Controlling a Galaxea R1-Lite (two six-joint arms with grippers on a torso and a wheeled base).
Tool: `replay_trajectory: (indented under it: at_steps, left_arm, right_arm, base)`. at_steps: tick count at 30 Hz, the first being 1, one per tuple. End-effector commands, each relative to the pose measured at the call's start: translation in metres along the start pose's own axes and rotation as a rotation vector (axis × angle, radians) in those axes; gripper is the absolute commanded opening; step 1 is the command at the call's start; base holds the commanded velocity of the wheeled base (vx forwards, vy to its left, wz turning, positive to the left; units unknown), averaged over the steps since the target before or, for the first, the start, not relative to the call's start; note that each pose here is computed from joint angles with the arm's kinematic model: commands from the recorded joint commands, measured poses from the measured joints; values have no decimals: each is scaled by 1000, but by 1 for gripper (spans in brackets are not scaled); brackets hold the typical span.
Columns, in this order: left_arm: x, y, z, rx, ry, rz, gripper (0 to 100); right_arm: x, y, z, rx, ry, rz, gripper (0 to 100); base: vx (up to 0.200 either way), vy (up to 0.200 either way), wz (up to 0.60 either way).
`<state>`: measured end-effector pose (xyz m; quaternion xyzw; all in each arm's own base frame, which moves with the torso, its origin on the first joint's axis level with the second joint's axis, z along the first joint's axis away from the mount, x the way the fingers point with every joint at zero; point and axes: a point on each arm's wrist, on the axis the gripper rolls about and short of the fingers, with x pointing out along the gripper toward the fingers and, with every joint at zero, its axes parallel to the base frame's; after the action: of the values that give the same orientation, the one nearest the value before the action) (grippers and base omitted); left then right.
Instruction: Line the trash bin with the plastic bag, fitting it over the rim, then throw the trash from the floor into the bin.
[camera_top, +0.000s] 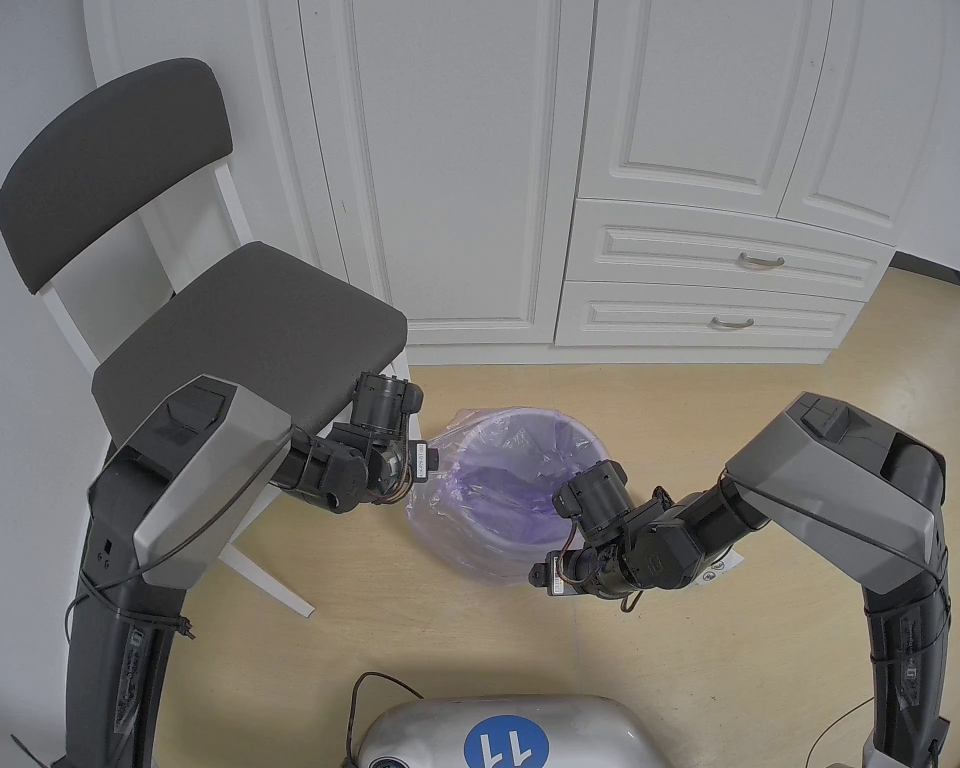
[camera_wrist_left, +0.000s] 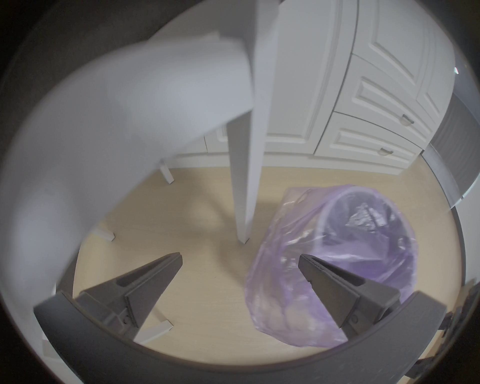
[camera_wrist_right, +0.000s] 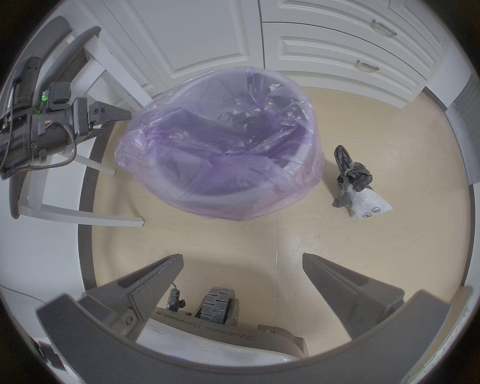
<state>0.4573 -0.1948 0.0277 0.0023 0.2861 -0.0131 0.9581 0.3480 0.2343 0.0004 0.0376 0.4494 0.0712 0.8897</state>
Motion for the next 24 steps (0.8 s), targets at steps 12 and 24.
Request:
replay_trajectory:
  at_steps: [12,24]
  left_arm:
    - [14,0,-23,137,4,47,100]
    - [62,-2,-66,192,74,66,100]
  right_arm:
    - [-2,-10,9,25,-19,-9,100]
    - [-10,-49,50,108,-110,-46,100]
  base:
    - [0,0,0]
    - [0,0,0]
